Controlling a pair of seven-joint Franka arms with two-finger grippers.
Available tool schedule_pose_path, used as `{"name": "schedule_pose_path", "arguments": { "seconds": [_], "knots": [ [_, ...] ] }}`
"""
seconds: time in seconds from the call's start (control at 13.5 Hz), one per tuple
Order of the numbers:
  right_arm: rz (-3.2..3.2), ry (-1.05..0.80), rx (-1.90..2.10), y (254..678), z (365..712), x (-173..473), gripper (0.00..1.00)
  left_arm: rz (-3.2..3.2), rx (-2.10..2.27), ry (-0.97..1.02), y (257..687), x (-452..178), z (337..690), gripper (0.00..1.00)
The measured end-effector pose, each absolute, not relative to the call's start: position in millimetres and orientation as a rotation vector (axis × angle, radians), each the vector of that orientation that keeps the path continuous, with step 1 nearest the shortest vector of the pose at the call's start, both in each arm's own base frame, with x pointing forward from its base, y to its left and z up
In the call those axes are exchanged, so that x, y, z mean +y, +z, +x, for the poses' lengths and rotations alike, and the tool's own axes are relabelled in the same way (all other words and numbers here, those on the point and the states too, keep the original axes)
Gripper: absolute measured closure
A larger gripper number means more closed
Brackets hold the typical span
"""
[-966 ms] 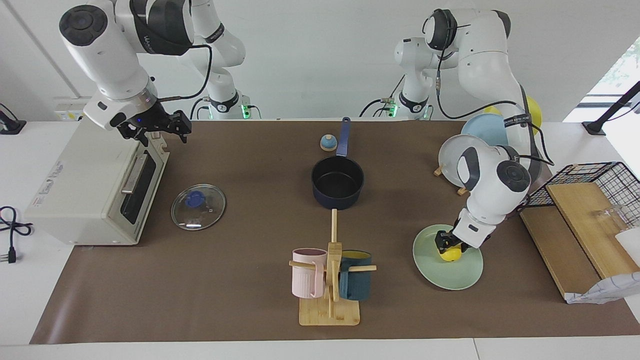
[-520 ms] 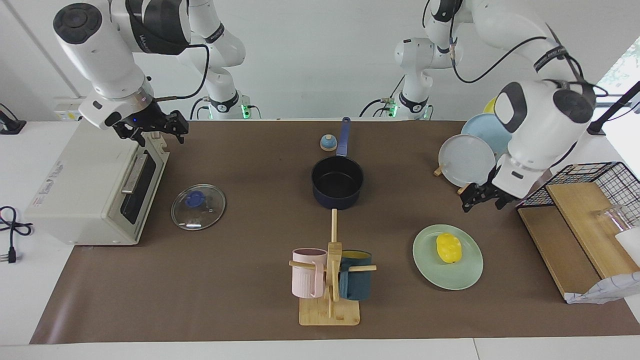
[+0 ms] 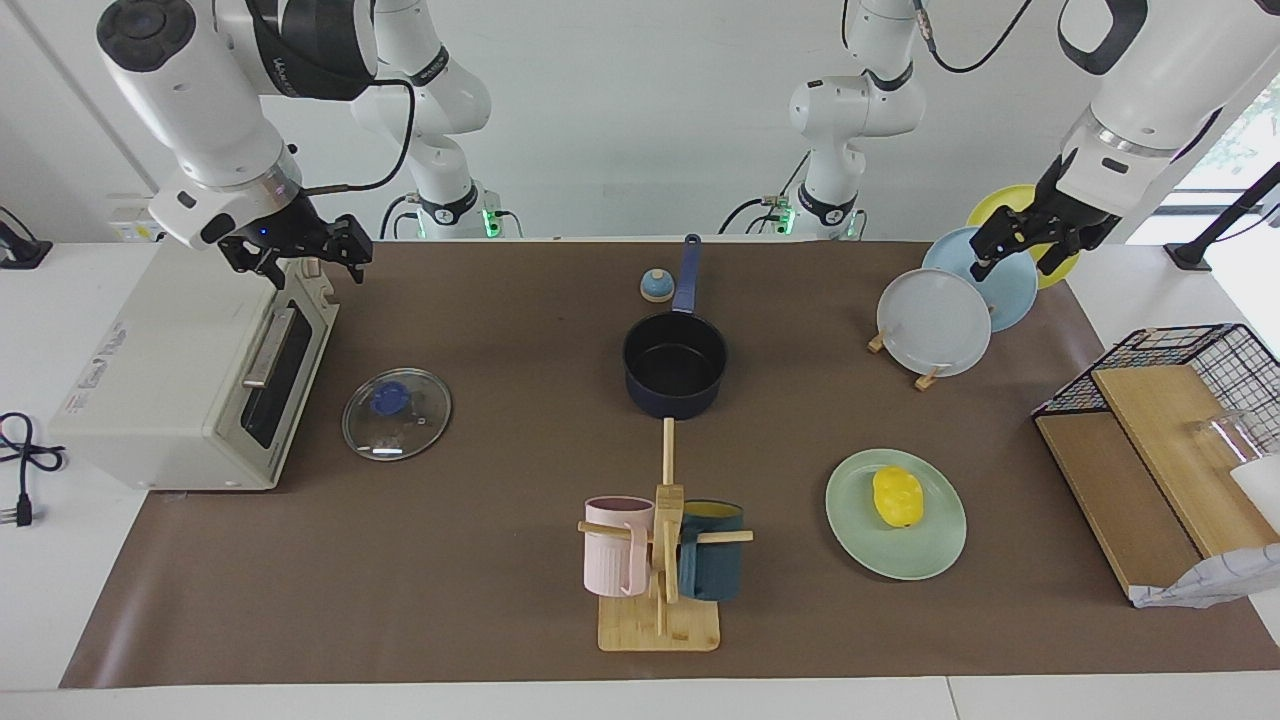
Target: Transfer potato from pot to plate
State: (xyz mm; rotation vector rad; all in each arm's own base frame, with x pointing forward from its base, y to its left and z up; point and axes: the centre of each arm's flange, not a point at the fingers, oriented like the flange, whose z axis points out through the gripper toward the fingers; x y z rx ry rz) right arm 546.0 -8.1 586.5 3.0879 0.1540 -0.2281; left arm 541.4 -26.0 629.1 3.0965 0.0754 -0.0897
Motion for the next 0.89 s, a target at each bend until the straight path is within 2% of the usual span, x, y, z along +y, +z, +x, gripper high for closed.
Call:
{"name": "schedule_pose_path", "arguments": {
  "seconds": [0.3,0.89],
  "knots": [
    [3.09,-0.223,0.137,588.3,545.6,-14.0,0.0,3.098,0.02,-0.122,611.6,-43.1,527.7,0.0],
    [3.093,-0.222,0.143,588.4,545.5,-11.7,0.0,3.119,-0.041,-0.088,619.4,-41.1,530.6,0.0]
  ]
}}
